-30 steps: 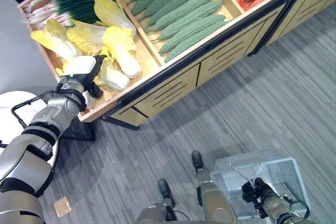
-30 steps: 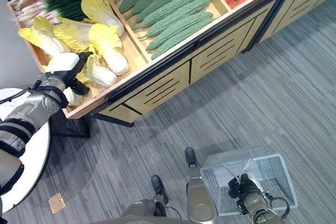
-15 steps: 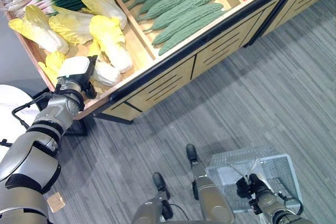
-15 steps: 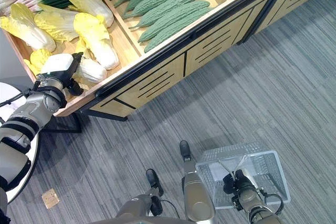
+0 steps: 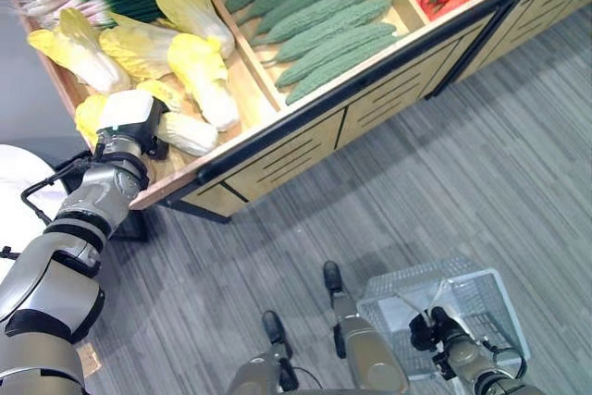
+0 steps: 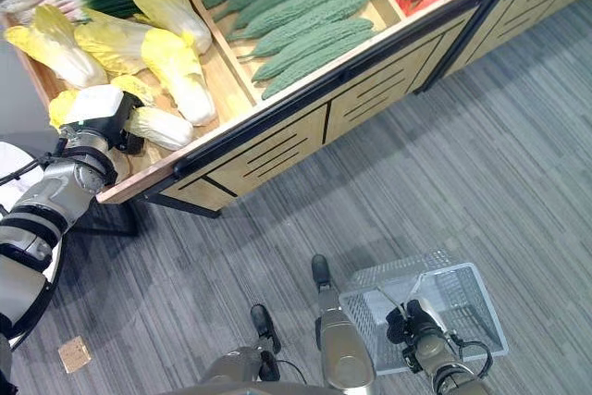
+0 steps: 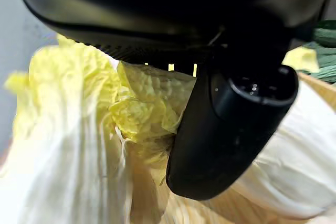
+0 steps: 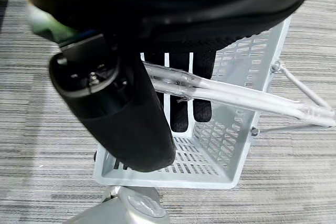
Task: Get the vegetables into the basket
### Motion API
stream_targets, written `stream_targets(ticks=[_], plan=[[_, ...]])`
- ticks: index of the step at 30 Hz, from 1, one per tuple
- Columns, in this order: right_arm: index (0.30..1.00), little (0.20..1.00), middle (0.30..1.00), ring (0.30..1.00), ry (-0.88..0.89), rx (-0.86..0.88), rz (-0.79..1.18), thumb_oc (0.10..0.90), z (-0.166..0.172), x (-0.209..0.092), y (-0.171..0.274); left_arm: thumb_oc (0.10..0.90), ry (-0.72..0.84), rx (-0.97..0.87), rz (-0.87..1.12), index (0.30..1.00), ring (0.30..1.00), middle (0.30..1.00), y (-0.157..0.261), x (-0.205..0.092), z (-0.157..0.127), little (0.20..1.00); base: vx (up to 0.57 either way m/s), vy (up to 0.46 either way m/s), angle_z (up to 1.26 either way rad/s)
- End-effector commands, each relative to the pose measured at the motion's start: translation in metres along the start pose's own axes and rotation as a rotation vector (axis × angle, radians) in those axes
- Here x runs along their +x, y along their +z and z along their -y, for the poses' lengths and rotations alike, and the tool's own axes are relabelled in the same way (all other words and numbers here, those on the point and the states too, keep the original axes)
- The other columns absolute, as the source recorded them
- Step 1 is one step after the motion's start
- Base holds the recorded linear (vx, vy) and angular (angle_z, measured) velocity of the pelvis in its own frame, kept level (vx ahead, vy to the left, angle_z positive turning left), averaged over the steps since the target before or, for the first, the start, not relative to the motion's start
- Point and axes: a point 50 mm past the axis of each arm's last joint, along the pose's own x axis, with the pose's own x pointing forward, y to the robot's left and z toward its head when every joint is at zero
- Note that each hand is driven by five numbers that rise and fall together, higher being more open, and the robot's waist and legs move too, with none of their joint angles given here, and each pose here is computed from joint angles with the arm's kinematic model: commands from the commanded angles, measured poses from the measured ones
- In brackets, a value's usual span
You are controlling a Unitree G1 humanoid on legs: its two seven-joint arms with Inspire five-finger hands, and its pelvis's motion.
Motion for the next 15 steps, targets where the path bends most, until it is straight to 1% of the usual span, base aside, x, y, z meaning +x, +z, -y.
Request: stream_targets(ticks=[1, 5, 6, 8, 15], plan=[[0.3, 0.3, 0.3, 0.3, 0.063, -0.055, -0.14, 0.4, -0.022, -0.014, -0.049, 0.4, 0.14, 0.087, 0.068, 0.3, 0.3, 0.3, -0.007, -0.003, -0.034, 0.3, -0.03, 0.047, 0.14], [0.3, 0.3, 0.3, 0.3, 0.072, -0.048, -0.171, 0.4, -0.025, -0.018, -0.058, 0.4, 0.217, 0.118, 0.141, 0.3, 0.3, 0.3, -0.002, -0.01, -0.054, 0.3, -0.03, 0.051, 0.12], [0.3, 0.3, 0.3, 0.3, 0.072, -0.048, -0.171, 0.4, -0.025, -0.018, -0.058, 0.4, 0.217, 0.118, 0.141, 0.3, 0.3, 0.3, -0.002, -0.01, -0.054, 0.3, -0.01, 0.035, 0.07], [0.3, 0.3, 0.3, 0.3, 0.084, -0.051, -0.188, 0.4, -0.028, -0.02, -0.063, 0.4, 0.252, 0.136, 0.181, 0.3, 0.3, 0.3, 0.002, -0.014, -0.066, 0.3, 0.0, 0.038, 0.13], [0.3, 0.3, 0.3, 0.3, 0.121, -0.041, -0.228, 0.4, -0.036, -0.025, -0.073, 0.4, 0.304, 0.126, 0.232, 0.3, 0.3, 0.3, 0.006, -0.025, -0.082, 0.3, -0.01, 0.044, 0.11]])
